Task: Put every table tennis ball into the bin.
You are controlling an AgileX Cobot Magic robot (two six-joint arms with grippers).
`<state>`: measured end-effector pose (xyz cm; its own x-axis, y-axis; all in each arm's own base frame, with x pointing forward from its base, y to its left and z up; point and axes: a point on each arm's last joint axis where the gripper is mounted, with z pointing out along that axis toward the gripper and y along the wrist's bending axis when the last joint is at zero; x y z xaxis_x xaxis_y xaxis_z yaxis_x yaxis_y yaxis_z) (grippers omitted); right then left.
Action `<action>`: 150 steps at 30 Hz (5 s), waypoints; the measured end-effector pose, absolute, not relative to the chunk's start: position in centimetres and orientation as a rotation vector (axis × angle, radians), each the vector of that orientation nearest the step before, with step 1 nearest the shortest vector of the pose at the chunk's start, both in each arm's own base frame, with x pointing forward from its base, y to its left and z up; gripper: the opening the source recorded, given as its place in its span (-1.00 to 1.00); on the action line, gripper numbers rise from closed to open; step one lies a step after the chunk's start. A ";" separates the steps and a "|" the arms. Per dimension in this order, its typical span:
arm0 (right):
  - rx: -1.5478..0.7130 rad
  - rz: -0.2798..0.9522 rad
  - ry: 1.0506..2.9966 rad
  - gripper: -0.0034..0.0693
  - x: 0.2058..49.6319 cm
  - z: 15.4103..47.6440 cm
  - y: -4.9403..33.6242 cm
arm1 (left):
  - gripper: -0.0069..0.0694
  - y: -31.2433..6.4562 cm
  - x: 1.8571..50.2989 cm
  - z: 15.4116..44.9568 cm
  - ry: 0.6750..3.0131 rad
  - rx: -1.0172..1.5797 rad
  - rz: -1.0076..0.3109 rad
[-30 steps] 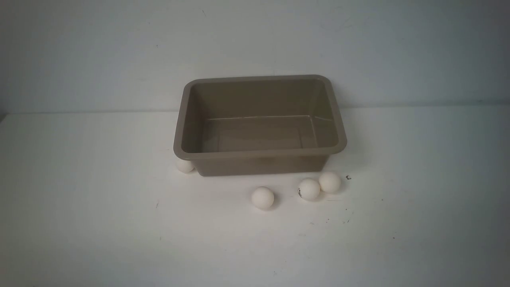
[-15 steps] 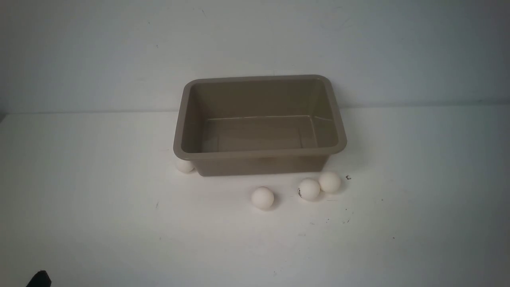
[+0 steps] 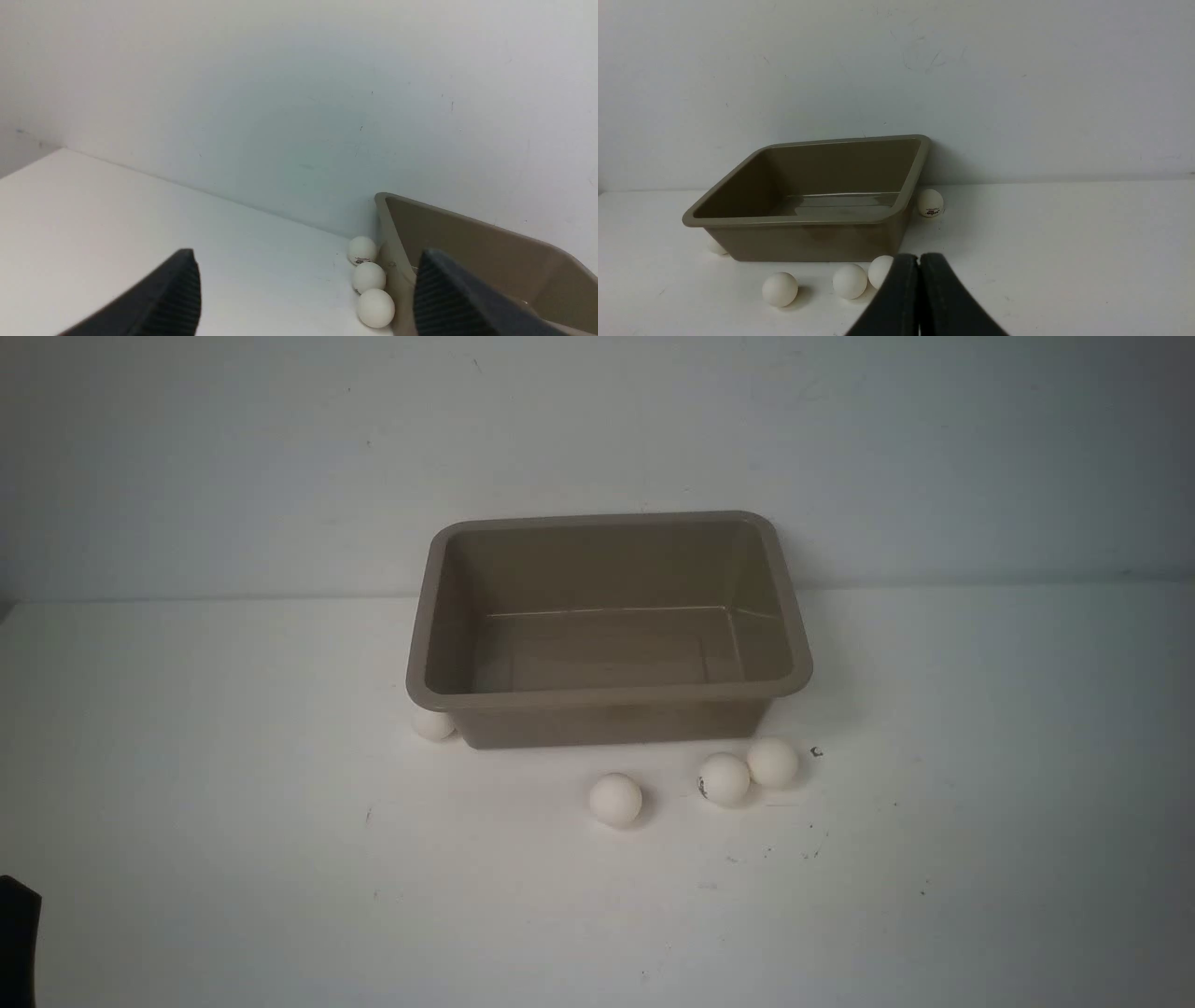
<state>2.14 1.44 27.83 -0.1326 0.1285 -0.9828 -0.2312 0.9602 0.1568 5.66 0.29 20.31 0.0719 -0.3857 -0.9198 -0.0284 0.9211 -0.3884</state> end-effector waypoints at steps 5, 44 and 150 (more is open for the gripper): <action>-0.082 0.312 1.692 -0.95 2.1 27.7 1.5 | 0.63 0.1 5.5 21.2 1.509 -0.333 -0.293; -0.621 0.200 1.937 -0.07 11.4 31.9 4.2 | 0.63 -3.5 7.6 30.4 1.901 0.322 -0.338; -0.665 0.501 2.440 0.10 38.6 13.6 13.0 | 0.63 -4.3 10.0 29.4 1.972 0.470 -0.439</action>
<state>38.57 12.96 13.65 -0.7227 -0.3467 -0.5980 -0.5544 0.8074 0.2019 10.05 -4.34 29.44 -0.4067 0.1339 -0.9037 0.5048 0.8574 -0.1001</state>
